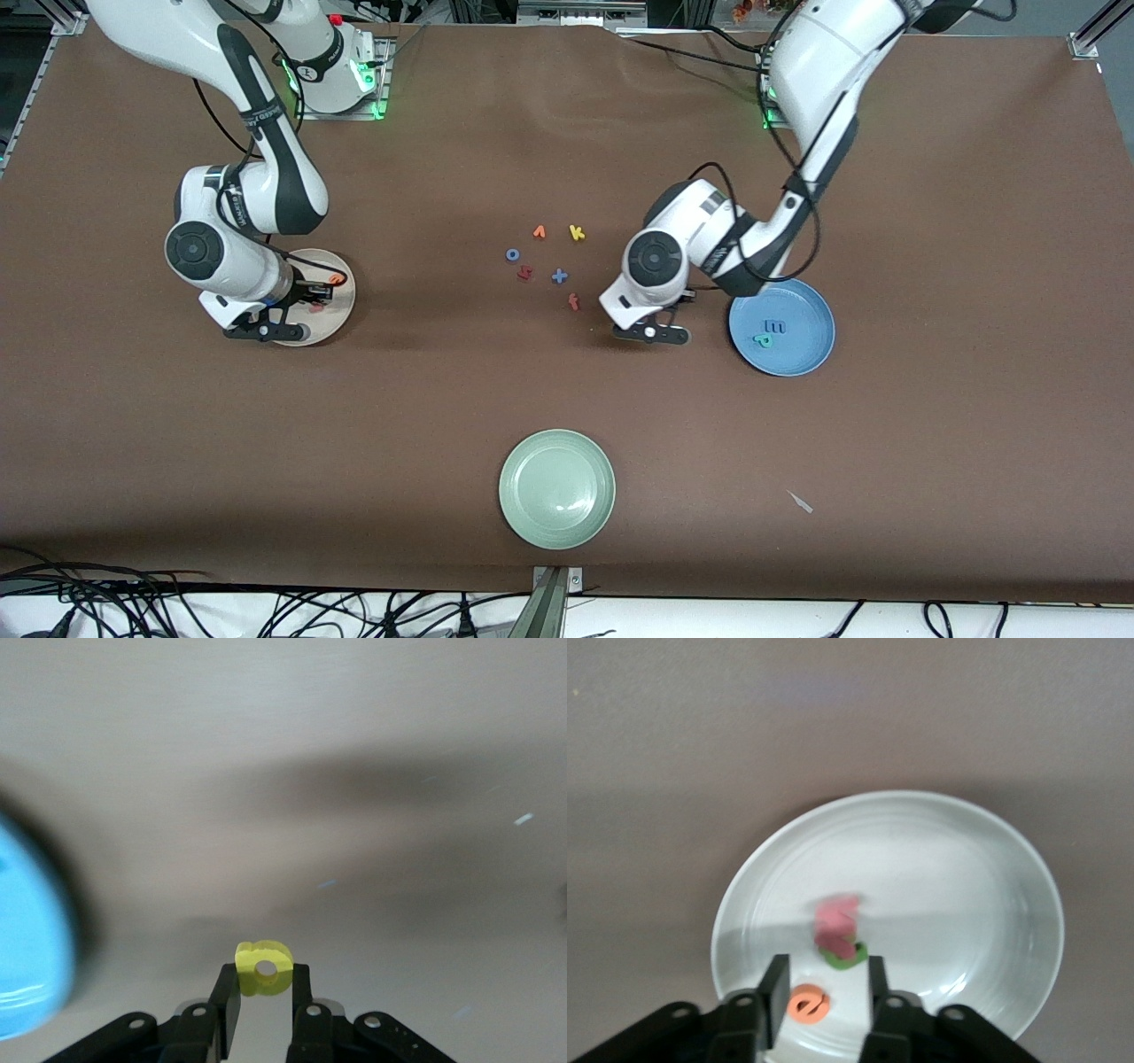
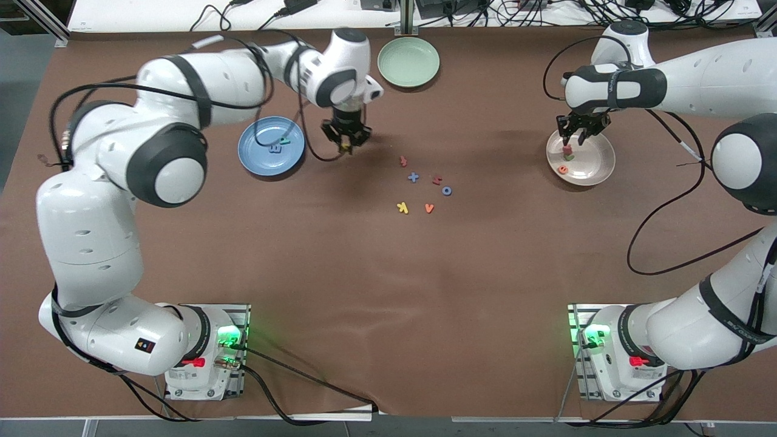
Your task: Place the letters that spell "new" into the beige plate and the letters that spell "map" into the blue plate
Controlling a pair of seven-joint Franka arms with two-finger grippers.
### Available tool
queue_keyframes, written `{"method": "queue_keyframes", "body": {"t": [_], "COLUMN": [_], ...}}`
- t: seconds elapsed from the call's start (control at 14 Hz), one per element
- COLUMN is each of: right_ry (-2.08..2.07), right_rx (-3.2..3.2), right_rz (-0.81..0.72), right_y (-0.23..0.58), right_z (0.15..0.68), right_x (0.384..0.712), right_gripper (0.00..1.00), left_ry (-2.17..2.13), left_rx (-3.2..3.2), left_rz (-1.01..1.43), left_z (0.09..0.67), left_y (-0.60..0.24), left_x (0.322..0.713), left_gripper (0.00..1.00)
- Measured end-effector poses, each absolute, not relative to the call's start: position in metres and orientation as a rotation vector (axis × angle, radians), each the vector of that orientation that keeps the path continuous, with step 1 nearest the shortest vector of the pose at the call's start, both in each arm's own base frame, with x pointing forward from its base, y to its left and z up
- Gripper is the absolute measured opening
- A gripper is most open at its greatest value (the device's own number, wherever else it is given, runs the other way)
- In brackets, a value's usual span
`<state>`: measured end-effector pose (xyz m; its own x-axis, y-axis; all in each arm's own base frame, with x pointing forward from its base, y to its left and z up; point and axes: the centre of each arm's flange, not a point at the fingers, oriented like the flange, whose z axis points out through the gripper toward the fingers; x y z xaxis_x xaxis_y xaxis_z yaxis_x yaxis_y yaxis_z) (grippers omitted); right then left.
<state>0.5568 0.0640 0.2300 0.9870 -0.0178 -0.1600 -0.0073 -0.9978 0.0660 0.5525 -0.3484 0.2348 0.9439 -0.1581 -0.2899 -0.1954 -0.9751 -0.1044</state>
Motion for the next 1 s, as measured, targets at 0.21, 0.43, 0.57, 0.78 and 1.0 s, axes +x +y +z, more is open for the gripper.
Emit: {"method": "queue_keyframes", "body": {"t": [0.21,0.43,0.57,0.78,1.0], "right_ry": [0.005,0.019,0.033,0.082,0.129], "right_rx": [3.058,3.023,3.004,2.99,3.016], "right_rz": [-0.311,-0.498,-0.585,-0.644,-0.578], "right_y": [0.076,0.089,0.097,0.117,0.132], "right_z": [0.252,0.31,0.35,0.403,0.461], "right_x": [0.571,0.589,0.594,0.593,0.588], "right_gripper": [0.8,1.0,1.0,1.0,1.0], "left_ry": [0.462,0.659,0.699,0.731,0.745], "left_rx": [-2.925,-2.906,-2.906,-2.856,-2.855], "left_rz": [0.534,0.617,0.671,0.712,0.71], "left_z": [0.257,0.256,0.244,0.222,0.218], "left_y": [-0.281,-0.209,-0.176,-0.165,-0.169], "left_x": [0.577,0.6,0.601,0.59,0.585], "left_gripper": [0.27,0.27,0.27,0.34,0.61]}}
